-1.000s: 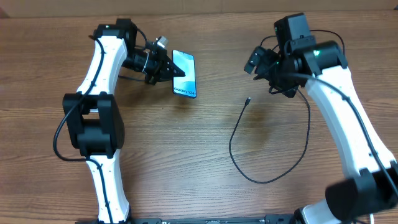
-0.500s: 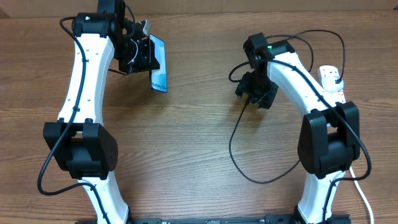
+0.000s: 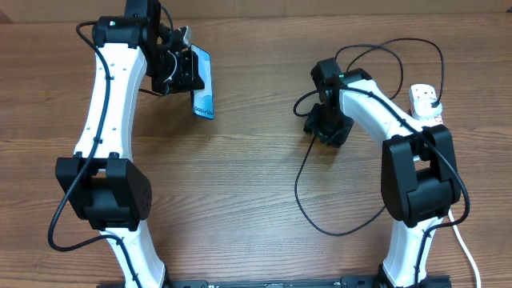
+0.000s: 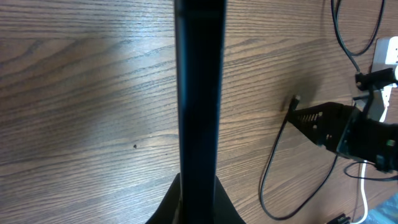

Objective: Plug charger to phone and switch on socket

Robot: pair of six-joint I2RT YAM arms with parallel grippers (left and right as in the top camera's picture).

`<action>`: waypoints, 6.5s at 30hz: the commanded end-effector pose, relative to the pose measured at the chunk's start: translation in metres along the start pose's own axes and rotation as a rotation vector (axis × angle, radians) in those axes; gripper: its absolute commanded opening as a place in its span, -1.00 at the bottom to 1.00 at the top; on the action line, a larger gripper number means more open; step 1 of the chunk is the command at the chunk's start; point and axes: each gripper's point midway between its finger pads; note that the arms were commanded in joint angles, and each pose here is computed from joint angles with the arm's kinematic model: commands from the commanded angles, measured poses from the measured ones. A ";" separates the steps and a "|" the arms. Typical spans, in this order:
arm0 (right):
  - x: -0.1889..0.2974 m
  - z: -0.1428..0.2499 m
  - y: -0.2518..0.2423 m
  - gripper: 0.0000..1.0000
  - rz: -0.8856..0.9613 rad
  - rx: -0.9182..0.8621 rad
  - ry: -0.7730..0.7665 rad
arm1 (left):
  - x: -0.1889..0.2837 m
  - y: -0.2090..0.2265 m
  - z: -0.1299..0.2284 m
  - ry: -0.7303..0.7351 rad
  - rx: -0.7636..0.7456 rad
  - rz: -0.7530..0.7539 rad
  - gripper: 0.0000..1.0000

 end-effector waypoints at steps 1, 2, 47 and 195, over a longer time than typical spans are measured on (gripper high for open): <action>-0.005 -0.001 -0.001 0.05 0.006 0.002 -0.015 | 0.006 -0.009 -0.002 -0.021 -0.017 0.019 -0.92; -0.005 -0.002 -0.001 0.05 0.005 0.002 -0.018 | 0.006 -0.009 -0.002 -0.021 -0.017 0.019 -0.91; -0.025 0.002 0.000 -0.92 0.011 -0.028 -0.051 | 0.006 -0.009 -0.001 -0.018 -0.015 0.018 -0.92; -0.030 0.030 0.162 -0.72 0.010 0.540 -0.110 | 0.014 0.003 -0.032 -0.133 0.134 0.012 -0.92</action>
Point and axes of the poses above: each gripper's point midway between its finger pads, its own x axis back along the fingers, its own y axis along the line the jaws close on, z = x × y, and after that the axes turned 11 degrees about x, right-handed
